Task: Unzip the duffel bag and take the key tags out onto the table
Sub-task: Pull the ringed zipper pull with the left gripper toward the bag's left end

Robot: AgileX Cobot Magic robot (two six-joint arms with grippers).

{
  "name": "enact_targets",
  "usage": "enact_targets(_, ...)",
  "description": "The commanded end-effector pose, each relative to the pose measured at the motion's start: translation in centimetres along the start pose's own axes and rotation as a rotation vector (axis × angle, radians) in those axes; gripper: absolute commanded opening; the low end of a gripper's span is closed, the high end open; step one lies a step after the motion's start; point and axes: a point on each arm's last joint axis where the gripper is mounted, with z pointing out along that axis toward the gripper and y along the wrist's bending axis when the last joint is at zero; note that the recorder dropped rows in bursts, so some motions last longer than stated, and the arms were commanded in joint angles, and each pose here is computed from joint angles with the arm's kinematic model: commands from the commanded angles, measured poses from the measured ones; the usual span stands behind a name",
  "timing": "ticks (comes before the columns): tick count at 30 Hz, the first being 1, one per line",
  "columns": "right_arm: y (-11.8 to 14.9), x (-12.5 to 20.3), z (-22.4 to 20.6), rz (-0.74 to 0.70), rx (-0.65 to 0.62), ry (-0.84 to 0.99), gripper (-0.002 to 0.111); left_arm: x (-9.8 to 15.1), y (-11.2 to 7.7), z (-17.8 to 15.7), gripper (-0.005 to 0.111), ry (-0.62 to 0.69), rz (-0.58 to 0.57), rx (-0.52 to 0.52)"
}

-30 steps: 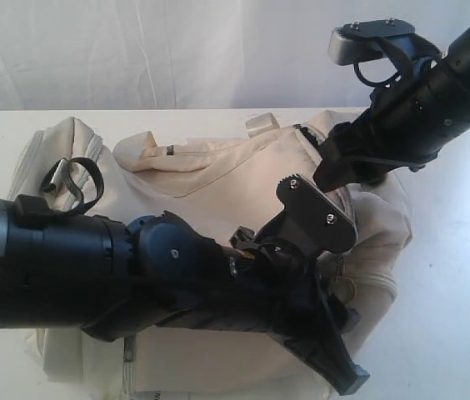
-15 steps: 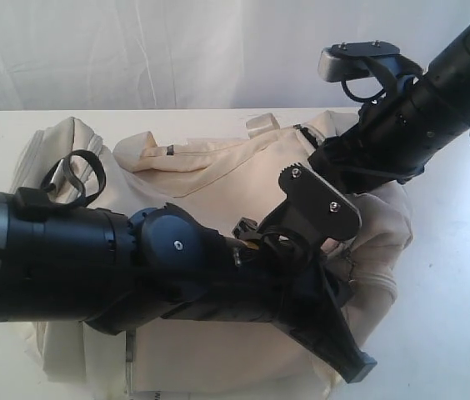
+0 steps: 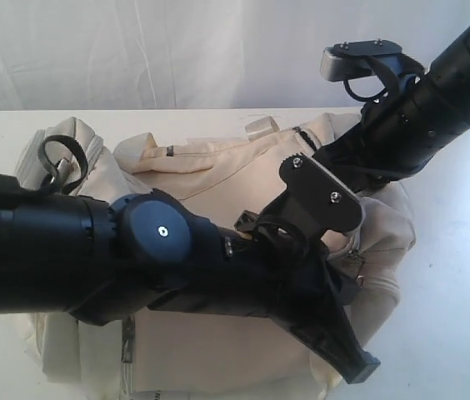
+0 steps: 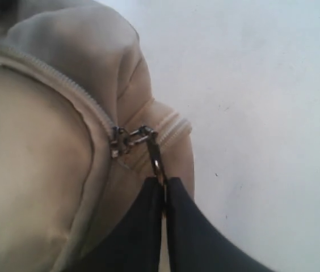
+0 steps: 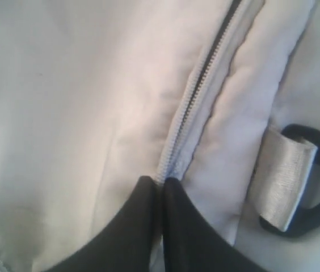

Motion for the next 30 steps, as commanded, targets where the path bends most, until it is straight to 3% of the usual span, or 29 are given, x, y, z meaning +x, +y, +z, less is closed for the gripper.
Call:
enact_targets(1,-0.3,-0.3,-0.2,-0.012,0.020,-0.029,0.000,-1.0,-0.6,-1.3,0.000,-0.025,0.030,0.057)
enact_targets(6,-0.4,-0.2,-0.2,-0.022,0.032,-0.023,0.000,-0.3,-0.4,-1.5,0.000,0.014,0.018,0.106)
enact_targets(14,-0.4,-0.3,-0.2,-0.018,0.037,-0.031,0.000,1.1,0.0,-3.0,0.000,0.030,0.004,0.088)
enact_targets(30,-0.5,-0.3,-0.3,-0.020,0.042,-0.030,0.000,4.3,1.0,-7.2,0.000,0.001,-0.072,-0.037)
